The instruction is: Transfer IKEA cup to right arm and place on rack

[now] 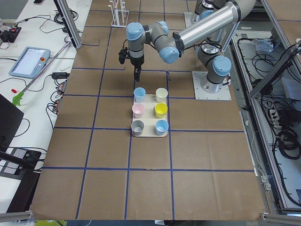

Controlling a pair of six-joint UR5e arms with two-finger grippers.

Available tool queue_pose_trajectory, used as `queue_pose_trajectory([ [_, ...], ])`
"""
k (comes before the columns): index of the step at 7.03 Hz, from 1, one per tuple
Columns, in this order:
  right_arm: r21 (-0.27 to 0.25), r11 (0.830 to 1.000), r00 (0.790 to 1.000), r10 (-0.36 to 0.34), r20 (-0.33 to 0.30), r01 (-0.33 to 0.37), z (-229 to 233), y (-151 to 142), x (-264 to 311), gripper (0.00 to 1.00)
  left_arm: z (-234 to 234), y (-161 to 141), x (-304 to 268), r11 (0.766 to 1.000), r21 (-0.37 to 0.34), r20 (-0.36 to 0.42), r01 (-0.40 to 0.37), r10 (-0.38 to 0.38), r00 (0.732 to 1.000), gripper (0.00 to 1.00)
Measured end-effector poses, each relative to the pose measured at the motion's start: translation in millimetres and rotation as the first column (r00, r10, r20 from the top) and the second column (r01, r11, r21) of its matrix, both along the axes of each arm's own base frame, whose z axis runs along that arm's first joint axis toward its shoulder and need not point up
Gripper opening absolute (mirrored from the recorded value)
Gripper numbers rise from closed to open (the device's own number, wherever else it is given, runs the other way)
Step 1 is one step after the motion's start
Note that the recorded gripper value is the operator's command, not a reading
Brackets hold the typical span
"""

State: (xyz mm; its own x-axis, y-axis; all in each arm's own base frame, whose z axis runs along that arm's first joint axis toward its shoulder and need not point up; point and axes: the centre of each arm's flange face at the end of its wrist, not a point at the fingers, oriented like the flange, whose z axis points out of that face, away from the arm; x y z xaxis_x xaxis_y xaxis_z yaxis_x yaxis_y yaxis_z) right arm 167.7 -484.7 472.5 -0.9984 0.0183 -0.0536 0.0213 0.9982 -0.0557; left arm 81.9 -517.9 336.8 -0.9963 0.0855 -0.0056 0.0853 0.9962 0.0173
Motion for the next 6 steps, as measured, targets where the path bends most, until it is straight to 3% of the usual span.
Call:
queue_pose_trajectory([
  [3,-0.002,1.0,1.0,0.0,0.0,0.0,1,0,0,1.0,-63,1,1,0.998,-0.003,0.003,0.057,-0.057,0.998,0.99],
  [6,-0.001,1.0,1.0,0.0,0.0,0.0,0,0,0,1.0,-95,1,11,0.999,0.005,0.001,0.047,-0.047,0.999,0.99],
])
